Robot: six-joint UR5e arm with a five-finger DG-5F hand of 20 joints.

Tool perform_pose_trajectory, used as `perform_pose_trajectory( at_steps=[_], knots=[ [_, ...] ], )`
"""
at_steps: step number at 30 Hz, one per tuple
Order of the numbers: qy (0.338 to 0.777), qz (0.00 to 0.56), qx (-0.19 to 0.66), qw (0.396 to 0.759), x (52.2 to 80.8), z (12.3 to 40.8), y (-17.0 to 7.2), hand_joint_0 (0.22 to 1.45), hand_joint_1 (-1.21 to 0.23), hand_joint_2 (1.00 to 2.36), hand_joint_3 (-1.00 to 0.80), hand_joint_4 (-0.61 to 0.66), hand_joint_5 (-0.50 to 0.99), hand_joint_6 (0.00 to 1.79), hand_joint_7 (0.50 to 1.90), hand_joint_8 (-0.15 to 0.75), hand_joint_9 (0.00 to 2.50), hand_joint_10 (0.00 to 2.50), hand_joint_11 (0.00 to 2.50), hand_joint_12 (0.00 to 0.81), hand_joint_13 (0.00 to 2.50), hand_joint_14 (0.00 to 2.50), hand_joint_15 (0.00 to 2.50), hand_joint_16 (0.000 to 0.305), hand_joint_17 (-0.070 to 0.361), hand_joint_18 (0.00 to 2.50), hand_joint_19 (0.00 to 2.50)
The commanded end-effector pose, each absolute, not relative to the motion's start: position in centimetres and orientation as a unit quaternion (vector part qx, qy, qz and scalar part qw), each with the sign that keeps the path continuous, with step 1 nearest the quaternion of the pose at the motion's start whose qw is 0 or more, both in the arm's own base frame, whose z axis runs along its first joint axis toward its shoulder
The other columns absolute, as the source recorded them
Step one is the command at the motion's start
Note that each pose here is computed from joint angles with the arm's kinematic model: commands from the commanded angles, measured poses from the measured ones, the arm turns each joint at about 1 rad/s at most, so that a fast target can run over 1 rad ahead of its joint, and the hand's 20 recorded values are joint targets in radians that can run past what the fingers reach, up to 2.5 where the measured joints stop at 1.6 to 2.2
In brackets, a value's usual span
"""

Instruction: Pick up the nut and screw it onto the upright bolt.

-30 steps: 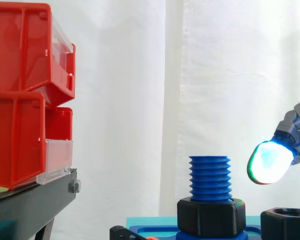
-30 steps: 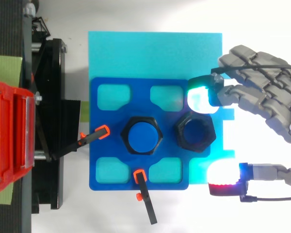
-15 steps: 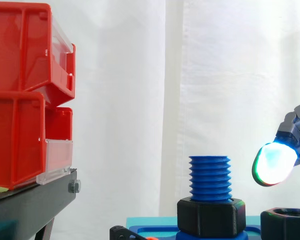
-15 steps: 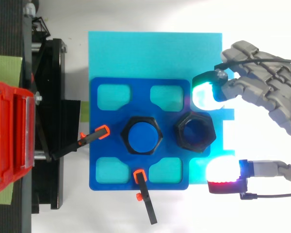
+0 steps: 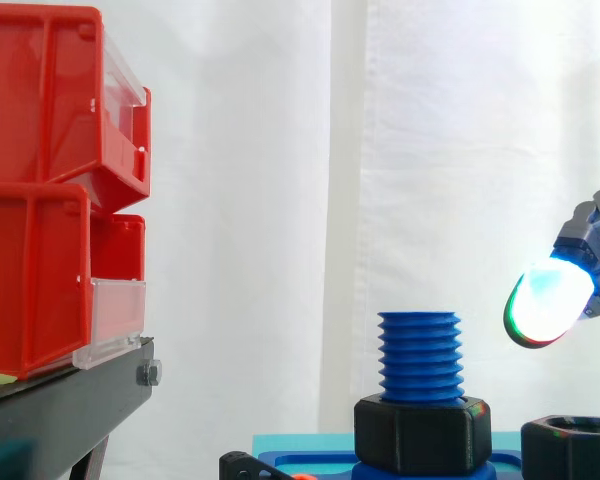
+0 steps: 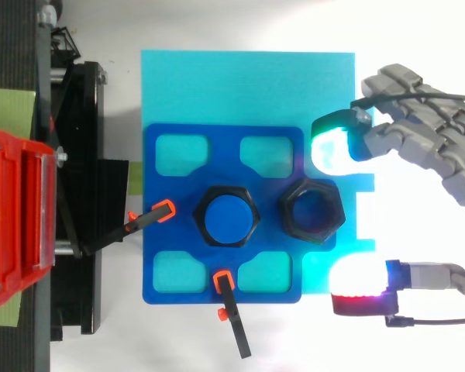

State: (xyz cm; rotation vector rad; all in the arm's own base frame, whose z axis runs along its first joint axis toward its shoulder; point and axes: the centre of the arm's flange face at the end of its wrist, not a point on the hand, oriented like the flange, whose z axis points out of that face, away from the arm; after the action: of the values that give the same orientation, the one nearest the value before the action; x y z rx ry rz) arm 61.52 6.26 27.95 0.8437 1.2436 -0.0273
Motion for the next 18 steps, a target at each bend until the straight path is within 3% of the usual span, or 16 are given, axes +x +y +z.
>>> perform_pose_trajectory(
  at_steps=[1,7,13,18],
  knots=[
    [0.557,-0.013,0.393,0.732,61.4,28.0,6.8,0.37,-0.71,1.0,-0.5,0.3,-0.22,0.5,0.86,0.338,0.28,0.0,0.0,0.457,0.22,0.0,0.0,0.07,0.157,0.4,0.2],
    [0.53,-0.027,0.426,0.732,61.0,28.0,8.0,0.37,-0.71,1.0,-0.5,0.29,-0.22,0.5,0.85,0.336,0.28,0.0,0.0,0.456,0.22,0.0,0.0,0.07,0.157,0.41,0.2],
    [0.53,-0.037,0.433,0.728,61.2,25.9,8.8,0.38,-0.71,1.0,-0.5,0.29,-0.22,0.5,0.85,0.335,0.28,0.0,0.0,0.454,0.22,0.0,0.0,0.069,0.156,0.4,0.2],
    [0.527,-0.033,0.436,0.729,61.3,26.0,8.7,0.38,-0.71,1.0,-0.5,0.29,-0.22,0.5,0.84,0.334,0.28,0.0,0.0,0.453,0.22,0.0,0.0,0.069,0.155,0.4,0.19]
  ],
)
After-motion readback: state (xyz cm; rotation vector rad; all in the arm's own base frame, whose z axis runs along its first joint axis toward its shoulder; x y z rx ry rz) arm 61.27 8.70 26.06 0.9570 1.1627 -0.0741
